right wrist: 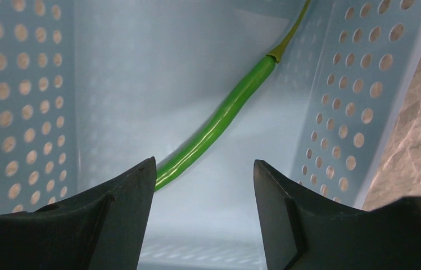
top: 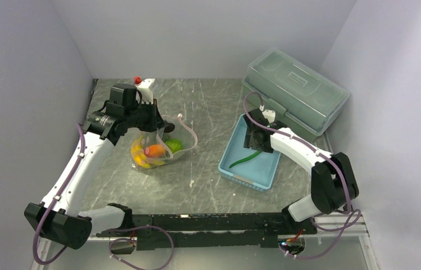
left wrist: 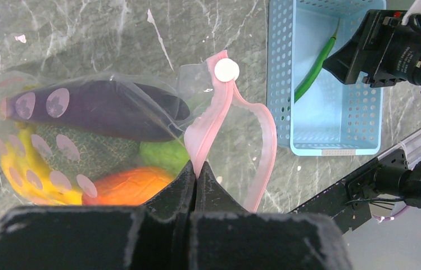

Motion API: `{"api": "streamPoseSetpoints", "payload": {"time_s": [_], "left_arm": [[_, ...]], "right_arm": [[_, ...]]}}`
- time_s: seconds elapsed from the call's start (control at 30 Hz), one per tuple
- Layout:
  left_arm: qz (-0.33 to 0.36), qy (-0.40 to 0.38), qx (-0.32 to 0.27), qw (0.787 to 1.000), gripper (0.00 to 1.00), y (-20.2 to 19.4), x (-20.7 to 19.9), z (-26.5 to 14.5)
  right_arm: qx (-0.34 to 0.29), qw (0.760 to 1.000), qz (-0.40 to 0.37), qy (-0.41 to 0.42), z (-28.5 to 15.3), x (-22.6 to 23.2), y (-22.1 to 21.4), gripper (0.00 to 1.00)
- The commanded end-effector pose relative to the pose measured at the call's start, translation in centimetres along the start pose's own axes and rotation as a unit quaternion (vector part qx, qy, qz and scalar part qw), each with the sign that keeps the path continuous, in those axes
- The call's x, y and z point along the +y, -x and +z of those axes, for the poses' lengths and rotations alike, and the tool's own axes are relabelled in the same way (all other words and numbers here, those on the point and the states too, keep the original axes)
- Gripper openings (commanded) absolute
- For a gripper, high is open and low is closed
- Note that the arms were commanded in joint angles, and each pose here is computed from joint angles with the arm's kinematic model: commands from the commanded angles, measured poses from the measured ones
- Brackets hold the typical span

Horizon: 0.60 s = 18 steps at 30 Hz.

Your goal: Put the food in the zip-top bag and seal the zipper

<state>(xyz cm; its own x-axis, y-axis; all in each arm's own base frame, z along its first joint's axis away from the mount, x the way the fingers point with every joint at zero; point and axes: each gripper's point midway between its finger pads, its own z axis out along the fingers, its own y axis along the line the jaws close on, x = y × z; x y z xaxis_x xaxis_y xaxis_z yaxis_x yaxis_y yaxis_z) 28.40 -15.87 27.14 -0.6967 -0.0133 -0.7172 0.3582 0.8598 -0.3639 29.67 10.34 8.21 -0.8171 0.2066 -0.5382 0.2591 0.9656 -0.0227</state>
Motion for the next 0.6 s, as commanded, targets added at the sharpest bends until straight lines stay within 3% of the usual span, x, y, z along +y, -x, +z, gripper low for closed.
{"api": "streamPoseSetpoints", "payload": {"time_s": [0.0, 0.57], "left_arm": [[0.013, -0.009, -0.028, 0.999, 0.0, 0.9, -0.5, -0.6], [0.014, -0.002, -0.026, 1.0, 0.0, 0.8, -0.3, -0.4]], "right_arm": [[-0.008, 0.999, 0.034, -0.012, 1.5, -0.4, 0.4, 0.67], [-0.006, 0.992, 0.121, -0.045, 6.4, -2.5, 1.7, 0.63]]}}
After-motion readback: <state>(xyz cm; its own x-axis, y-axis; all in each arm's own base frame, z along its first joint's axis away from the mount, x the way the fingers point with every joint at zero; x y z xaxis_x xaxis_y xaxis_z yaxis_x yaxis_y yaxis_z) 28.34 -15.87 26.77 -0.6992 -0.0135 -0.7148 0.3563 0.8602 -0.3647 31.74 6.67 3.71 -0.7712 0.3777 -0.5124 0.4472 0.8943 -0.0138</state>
